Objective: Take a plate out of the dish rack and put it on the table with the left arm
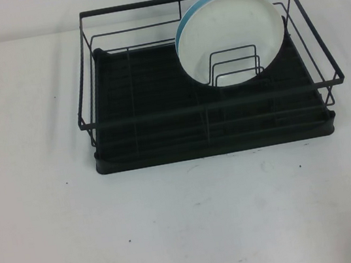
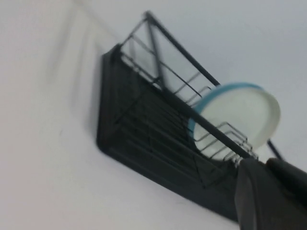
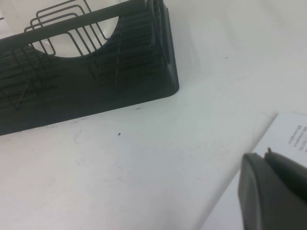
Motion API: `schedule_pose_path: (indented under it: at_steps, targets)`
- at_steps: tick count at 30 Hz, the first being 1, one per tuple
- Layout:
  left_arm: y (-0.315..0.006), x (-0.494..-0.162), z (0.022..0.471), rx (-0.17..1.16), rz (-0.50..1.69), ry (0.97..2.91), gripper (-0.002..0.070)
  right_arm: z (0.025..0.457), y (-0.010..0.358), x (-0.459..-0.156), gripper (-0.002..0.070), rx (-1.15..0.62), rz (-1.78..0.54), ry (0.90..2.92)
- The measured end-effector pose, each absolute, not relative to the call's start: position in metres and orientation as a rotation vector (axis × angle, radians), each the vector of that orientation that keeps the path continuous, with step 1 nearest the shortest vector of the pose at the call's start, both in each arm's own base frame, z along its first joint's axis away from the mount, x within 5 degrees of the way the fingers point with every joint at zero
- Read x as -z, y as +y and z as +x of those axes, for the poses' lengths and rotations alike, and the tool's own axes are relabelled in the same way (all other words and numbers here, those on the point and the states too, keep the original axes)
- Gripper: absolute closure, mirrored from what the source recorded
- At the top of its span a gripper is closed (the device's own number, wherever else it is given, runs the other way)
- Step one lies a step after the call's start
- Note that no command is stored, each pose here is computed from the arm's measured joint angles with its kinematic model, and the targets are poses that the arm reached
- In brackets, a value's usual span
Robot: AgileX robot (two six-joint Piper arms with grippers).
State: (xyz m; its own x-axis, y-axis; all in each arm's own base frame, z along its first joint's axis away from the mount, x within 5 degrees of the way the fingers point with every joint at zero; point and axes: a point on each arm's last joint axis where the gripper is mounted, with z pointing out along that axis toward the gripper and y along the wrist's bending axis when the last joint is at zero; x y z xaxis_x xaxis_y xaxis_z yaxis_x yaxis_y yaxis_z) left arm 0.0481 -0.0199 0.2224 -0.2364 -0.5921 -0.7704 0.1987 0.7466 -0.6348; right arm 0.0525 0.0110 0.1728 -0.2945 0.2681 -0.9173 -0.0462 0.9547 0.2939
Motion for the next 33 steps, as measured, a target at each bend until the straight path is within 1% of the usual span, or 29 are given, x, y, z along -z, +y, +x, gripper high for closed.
schedule_pose_path:
  at_steps: [2, 4, 7, 10, 13, 17, 20, 23, 26, 31, 33]
  targets:
    - [-0.021, -0.251, 0.045, 0.656, -0.17, 1.683, 0.0678, 0.053, 0.011, -0.173, 0.0694, -0.31, 0.163, 1.847]
    - [-0.022, -0.285, 0.045, 0.522, -0.014, 1.729, 0.0678, 0.053, 0.011, -0.173, 0.0694, -0.31, 0.163, 1.847]
    - [-0.025, -0.33, 0.054, 0.364, 0.172, 1.801, 0.0678, 0.053, 0.011, -0.173, 0.0694, -0.31, 0.163, 1.847]
    - [-0.03, -0.377, 0.076, 0.259, 0.337, 1.837, 0.0678, 0.053, 0.011, -0.173, 0.0694, -0.31, 0.163, 1.847]
    - [-0.041, -0.412, 0.104, 0.212, 0.514, 1.869, 0.0678, 0.053, 0.011, -0.173, 0.0694, -0.31, 0.163, 1.847]
    - [-0.059, -0.447, 0.15, 0.249, 0.714, 1.905, 0.0678, 0.053, 0.011, -0.173, 0.0694, -0.31, 0.163, 1.847]
    - [-0.073, -0.461, 0.187, 0.295, 0.846, 1.938, 0.0678, 0.053, 0.011, -0.173, 0.0694, -0.31, 0.163, 1.847]
    - [-0.085, -0.465, 0.22, 0.335, 0.991, 1.963, 0.0678, 0.053, 0.011, -0.173, 0.0694, -0.31, 0.163, 1.847]
    - [-0.096, -0.466, 0.248, 0.375, 1.103, 1.932, 0.0678, 0.053, 0.011, -0.173, 0.0694, -0.31, 0.163, 1.847]
    - [-0.114, -0.459, 0.293, 0.511, 1.134, 1.857, 0.0678, 0.053, 0.011, -0.173, 0.0694, -0.31, 0.163, 1.847]
    - [-0.121, -0.456, 0.307, 0.545, 1.129, 1.83, 0.0678, 0.053, 0.011, -0.173, 0.0694, -0.31, 0.163, 1.847]
